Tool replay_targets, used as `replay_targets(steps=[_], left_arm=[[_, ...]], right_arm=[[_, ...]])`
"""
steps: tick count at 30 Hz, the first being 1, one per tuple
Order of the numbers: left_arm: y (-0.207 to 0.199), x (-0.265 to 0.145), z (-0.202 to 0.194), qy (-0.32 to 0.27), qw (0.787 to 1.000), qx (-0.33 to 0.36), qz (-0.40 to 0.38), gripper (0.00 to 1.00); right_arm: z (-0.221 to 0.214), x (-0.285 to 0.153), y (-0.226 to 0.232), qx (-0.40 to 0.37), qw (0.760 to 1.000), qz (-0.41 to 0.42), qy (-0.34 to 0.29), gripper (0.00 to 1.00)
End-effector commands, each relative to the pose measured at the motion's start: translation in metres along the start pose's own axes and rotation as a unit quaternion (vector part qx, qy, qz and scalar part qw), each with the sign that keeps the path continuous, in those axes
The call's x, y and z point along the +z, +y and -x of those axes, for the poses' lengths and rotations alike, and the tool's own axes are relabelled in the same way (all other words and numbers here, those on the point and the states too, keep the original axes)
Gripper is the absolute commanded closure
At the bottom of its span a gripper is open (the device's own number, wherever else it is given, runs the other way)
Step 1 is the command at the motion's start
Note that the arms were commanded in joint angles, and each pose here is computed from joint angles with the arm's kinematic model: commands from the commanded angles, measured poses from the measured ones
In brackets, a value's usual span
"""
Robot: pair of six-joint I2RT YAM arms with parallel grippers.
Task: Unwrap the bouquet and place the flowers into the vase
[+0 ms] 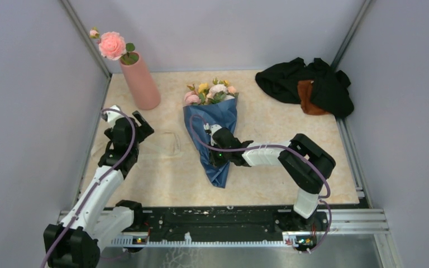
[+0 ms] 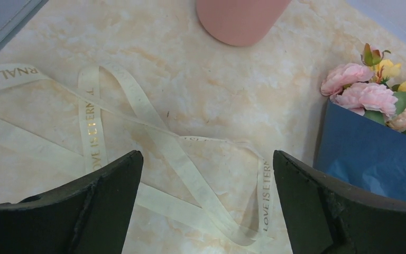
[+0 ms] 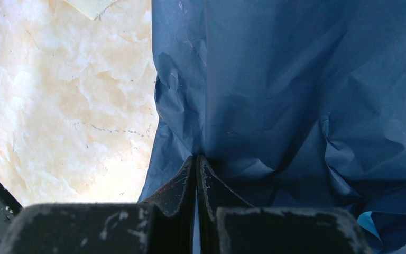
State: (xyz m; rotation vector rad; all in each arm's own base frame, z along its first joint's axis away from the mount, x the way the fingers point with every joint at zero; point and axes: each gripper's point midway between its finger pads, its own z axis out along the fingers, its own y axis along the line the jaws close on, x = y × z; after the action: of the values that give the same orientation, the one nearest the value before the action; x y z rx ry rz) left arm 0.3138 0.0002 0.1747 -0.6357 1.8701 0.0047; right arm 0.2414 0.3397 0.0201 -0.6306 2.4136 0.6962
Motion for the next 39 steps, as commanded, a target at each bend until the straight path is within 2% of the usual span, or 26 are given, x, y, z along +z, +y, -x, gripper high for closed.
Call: replay_targets(steps=[1,6,10,16,23,28,31,34,39], left_arm=[[-0.020,-0.005,0.022,-0.030,0.999,0.009,-0.021,0.01],[-0.046,-0.007,0.013,-0.020,0.998,0.034,-0.052,0.01],[-0.066,-0.008,-0.005,-0.007,0.996,0.048,-0.072,0.01],[-0.086,-0.010,-0.029,0.014,0.994,0.058,-0.097,0.01],[-0.112,-0.013,-0.068,0.044,0.986,0.068,-0.147,0.01],[-0.133,-0.016,-0.104,0.080,0.979,0.059,-0.179,0.01],[-0.141,-0.039,-0.093,0.037,0.981,0.036,-0.189,0.01],[-0.134,-0.054,-0.061,-0.004,0.983,0.025,-0.184,0.01],[-0.130,-0.082,-0.016,-0.012,0.982,0.024,-0.185,0.01]], right_arm=[[-0.023,-0.009,-0.013,-0.010,0.998,-0.030,0.054,1.00],[0.001,-0.036,0.007,-0.059,0.997,-0.048,0.024,1.00],[0.028,-0.070,0.027,-0.068,0.997,-0.041,-0.019,0.99],[0.066,-0.118,0.037,-0.075,0.993,-0.045,-0.078,0.85],[0.092,-0.150,0.013,-0.070,0.985,-0.091,-0.125,0.83],[0.096,-0.150,-0.036,-0.021,0.983,-0.110,-0.143,0.85],[0.094,-0.152,-0.060,-0.013,0.980,-0.137,-0.141,0.85],[0.094,-0.154,-0.069,-0.013,0.978,-0.155,-0.142,0.85],[0.091,-0.143,-0.067,-0.009,0.981,-0.138,-0.135,0.85]])
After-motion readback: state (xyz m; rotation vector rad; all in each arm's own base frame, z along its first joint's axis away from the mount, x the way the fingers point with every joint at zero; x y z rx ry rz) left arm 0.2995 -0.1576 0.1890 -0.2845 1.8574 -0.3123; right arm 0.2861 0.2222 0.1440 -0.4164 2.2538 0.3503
